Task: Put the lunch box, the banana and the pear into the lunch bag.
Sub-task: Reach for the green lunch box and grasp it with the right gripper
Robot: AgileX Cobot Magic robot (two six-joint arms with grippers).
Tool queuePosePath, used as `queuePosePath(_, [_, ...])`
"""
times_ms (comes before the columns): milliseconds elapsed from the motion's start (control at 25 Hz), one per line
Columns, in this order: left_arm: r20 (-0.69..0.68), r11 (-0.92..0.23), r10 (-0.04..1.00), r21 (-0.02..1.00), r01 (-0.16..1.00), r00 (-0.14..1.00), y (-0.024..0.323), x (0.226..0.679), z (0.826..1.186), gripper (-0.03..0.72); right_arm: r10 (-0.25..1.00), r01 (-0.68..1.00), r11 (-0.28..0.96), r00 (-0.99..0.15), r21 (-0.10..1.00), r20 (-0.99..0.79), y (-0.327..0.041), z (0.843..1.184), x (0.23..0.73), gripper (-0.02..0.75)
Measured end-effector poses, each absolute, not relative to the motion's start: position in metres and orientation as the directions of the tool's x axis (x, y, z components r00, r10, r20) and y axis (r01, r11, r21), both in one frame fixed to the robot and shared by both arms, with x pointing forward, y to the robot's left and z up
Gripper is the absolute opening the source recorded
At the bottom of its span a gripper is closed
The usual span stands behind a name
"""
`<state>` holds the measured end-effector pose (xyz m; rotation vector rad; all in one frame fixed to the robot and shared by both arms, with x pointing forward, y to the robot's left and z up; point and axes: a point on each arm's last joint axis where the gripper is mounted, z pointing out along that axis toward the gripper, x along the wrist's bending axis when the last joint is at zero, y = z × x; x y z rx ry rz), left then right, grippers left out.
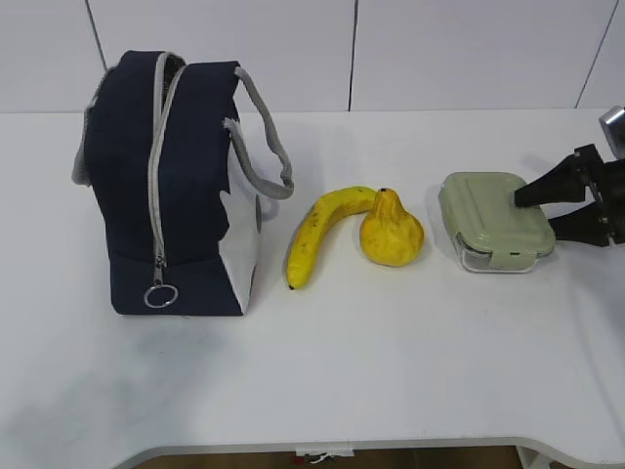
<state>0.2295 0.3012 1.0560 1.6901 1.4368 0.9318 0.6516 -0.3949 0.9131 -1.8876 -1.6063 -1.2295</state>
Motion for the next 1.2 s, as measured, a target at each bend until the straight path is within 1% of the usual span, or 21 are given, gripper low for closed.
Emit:
queuePosePath(280, [0.073,-0.12,0.99,0.874,0.471,0.118,0.301,0.23,1.056,0.239,0.601,0.937,-0.246,-0.053,0.248,0.797,-0.379,0.912,0.655,0.592])
queuePosePath(1200, [0.073,-0.12,0.99,0.874,0.471,0.118,0.301,0.23,1.056,0.239,0.601,0.94,-0.236,-0.059,0.247,0.797,-0.375,0.911,0.656,0.582])
